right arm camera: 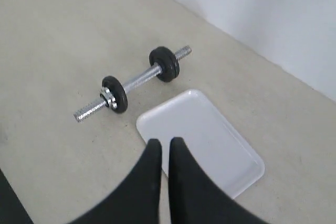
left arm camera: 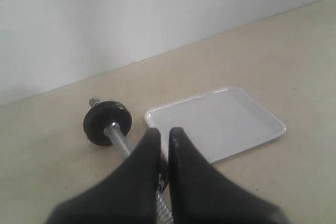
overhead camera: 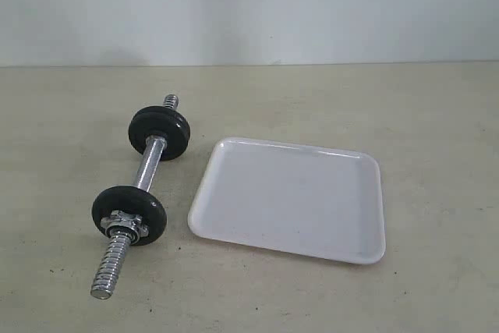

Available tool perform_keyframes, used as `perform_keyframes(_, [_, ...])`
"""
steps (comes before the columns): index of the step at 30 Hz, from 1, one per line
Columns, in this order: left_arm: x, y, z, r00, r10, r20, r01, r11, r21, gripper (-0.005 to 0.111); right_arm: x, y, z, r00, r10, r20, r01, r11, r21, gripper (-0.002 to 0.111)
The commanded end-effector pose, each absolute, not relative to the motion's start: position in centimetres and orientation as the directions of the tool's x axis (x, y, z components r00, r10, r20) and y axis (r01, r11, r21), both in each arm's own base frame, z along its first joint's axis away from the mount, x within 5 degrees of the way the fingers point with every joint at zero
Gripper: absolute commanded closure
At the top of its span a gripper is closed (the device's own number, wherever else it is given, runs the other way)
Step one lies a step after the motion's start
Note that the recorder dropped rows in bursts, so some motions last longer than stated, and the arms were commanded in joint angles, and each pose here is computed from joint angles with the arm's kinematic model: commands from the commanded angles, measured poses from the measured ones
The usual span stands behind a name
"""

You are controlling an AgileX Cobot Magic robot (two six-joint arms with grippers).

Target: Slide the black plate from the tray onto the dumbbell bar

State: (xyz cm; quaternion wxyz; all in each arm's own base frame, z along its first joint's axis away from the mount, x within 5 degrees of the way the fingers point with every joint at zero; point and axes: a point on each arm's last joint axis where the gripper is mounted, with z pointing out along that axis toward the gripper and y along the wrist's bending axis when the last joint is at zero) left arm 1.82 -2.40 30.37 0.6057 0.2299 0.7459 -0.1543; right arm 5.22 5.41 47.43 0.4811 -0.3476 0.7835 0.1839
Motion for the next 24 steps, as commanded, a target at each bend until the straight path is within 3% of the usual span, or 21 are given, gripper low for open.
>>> perform_keyframes(1, [0.0, -1.3, 29.4, -0.189, 0.135, -0.973, 0.488, 0.873, 0.026, 0.102, -0.8, 2.0, 48.1, -0.193, -0.247, -0.95, -0.7, 0.713, -0.043, 0.108])
perform_keyframes(5, [-0.5, -1.0, 29.8, -0.229, 0.123, -0.966, 0.477, 0.879, -0.002, 0.102, -6.1, -1.0, 47.6, -0.05, -0.168, -0.985, -0.681, 0.727, -0.089, 0.108])
perform_keyframes(12, [0.2, -0.1, 30.7, -0.09, 0.178, -0.98, 0.378, 0.917, 0.132, 0.102, -9.9, -4.6, 46.2, 0.089, -0.153, -0.984, -0.551, 0.816, -0.176, 0.108])
perform_keyframes(16, [0.7, -0.2, 31.0, -0.019, 0.155, -0.988, 0.363, 0.921, 0.138, 0.102, -8.7, -5.0, 45.4, 0.051, -0.195, -0.979, -0.477, 0.857, -0.195, 0.108])
perform_keyframes(20, [1.7, -0.5, 29.7, 0.007, 0.156, -0.988, 0.355, 0.923, 0.148, 0.102, -5.9, -3.6, 43.0, -0.065, -0.266, -0.962, -0.482, 0.852, -0.203, 0.108])
perform_keyframes(24, [3.0, -0.8, 27.3, 0.004, 0.206, -0.979, 0.338, 0.921, 0.195, 0.102, -2.0, -1.4, 40.8, -0.021, -0.224, -0.974, -0.475, 0.86, -0.187, 0.108])
